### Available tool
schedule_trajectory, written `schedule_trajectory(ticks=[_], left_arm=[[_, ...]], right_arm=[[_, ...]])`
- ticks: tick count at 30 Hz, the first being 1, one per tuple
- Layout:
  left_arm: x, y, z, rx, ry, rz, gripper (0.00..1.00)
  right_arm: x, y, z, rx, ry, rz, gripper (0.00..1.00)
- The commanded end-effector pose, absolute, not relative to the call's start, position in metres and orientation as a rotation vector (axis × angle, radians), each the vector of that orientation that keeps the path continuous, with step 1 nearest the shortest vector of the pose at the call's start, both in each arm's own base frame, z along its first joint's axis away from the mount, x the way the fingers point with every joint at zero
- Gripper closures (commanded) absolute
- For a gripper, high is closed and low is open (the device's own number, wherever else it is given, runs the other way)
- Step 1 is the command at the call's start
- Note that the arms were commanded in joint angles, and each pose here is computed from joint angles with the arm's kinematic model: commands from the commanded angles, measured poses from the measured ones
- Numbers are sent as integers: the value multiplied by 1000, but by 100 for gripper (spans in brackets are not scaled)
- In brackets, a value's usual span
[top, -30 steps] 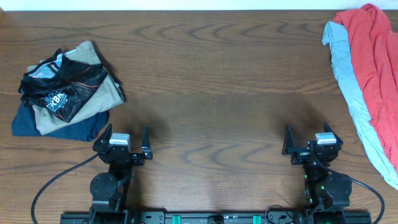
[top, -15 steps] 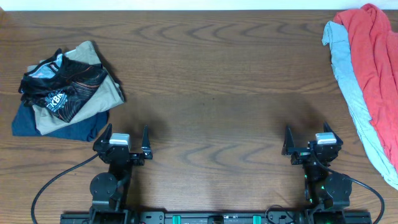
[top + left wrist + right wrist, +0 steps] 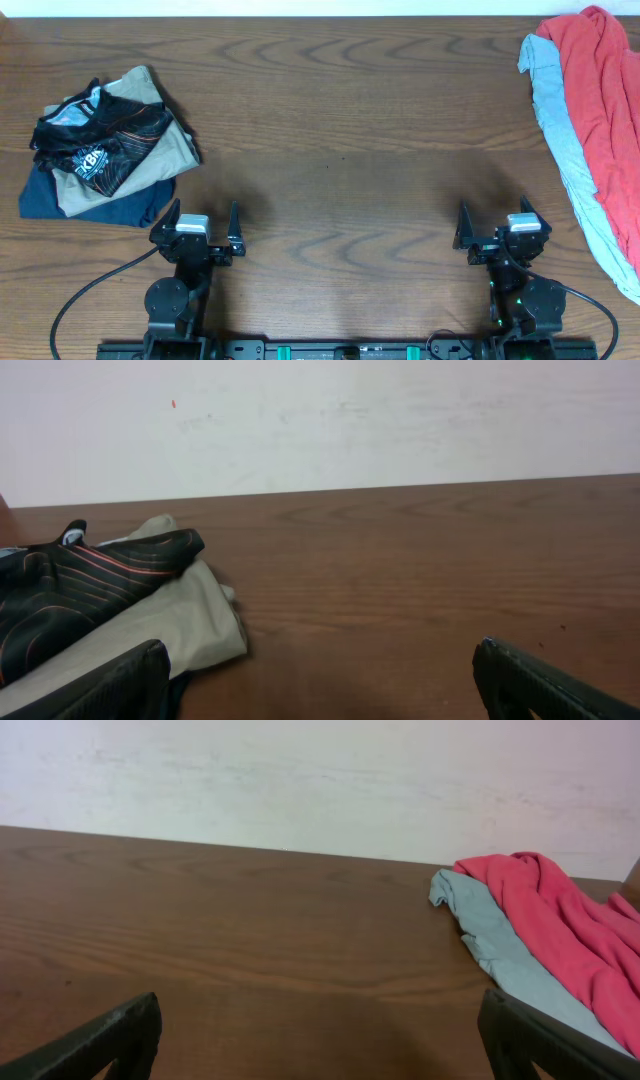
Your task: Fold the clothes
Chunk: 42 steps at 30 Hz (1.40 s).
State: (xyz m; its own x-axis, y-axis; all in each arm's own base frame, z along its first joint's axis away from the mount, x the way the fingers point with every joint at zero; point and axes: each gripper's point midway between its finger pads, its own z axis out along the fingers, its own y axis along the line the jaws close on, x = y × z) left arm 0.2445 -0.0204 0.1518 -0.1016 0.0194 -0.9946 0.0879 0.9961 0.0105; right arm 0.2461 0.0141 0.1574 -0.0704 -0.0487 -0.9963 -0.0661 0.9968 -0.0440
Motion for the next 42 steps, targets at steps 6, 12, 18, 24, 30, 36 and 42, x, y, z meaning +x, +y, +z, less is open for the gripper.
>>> schedule_trajectory(ticks=[6, 12, 18, 24, 30, 36, 42], left_arm=[[243, -22, 138, 84, 1720, -64, 2], [243, -22, 138, 84, 1720, -64, 2], [243, -22, 138, 84, 1720, -65, 2], [243, -22, 137, -13, 1728, -147, 3], [237, -25, 132, -103, 1825, -244, 2], [225, -29, 136, -97, 1998, -258, 2], [219, -29, 161, -107, 2138, -249, 2]], right_arm=[[246, 13, 156, -95, 1646, 4, 1], [246, 13, 158, -95, 1637, 4, 1], [246, 15, 157, -96, 1643, 18, 1], [246, 15, 156, -32, 1647, 80, 1], [244, 14, 158, -29, 1698, 75, 1], [247, 9, 168, -8, 1815, 50, 1], [266, 9, 180, -5, 1988, 41, 1]])
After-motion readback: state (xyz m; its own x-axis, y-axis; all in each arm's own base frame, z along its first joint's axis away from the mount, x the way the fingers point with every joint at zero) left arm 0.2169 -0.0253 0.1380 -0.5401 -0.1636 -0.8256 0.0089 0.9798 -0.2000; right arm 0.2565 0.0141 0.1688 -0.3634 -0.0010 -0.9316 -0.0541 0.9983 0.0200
